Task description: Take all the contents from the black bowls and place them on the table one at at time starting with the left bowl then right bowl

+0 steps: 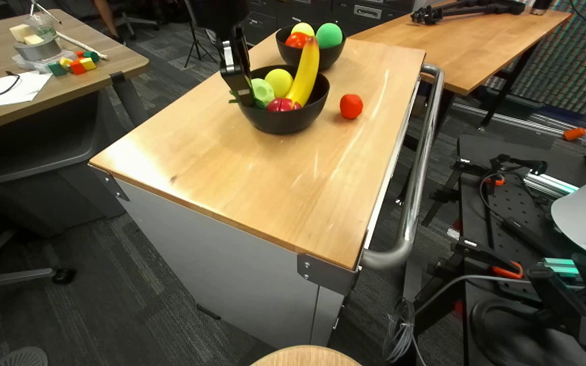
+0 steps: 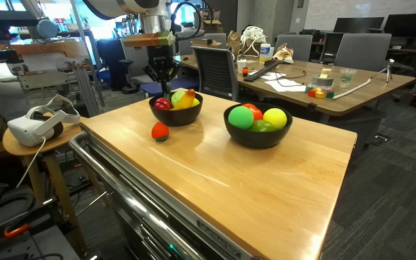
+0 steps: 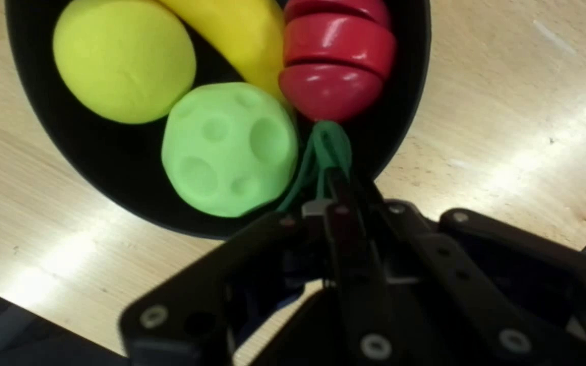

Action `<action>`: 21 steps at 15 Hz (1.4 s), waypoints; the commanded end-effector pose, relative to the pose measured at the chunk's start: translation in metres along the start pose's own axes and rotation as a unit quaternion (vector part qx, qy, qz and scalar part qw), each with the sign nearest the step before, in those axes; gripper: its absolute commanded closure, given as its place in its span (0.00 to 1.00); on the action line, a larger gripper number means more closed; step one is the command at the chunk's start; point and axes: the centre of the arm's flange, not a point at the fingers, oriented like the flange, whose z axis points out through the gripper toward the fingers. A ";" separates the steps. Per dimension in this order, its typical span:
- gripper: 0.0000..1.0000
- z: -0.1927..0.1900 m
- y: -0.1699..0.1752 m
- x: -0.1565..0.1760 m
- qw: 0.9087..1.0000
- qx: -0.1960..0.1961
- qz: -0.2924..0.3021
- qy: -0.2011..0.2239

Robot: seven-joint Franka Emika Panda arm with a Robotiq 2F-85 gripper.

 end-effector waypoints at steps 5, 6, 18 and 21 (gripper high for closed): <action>0.93 -0.009 0.005 0.001 1.000 0.001 0.003 0.016; 0.93 -0.013 0.005 0.000 1.000 -0.003 0.003 0.017; 0.94 -0.117 -0.006 -0.008 0.995 -0.032 -0.005 0.099; 0.94 -0.138 -0.019 -0.004 0.991 -0.037 -0.016 0.127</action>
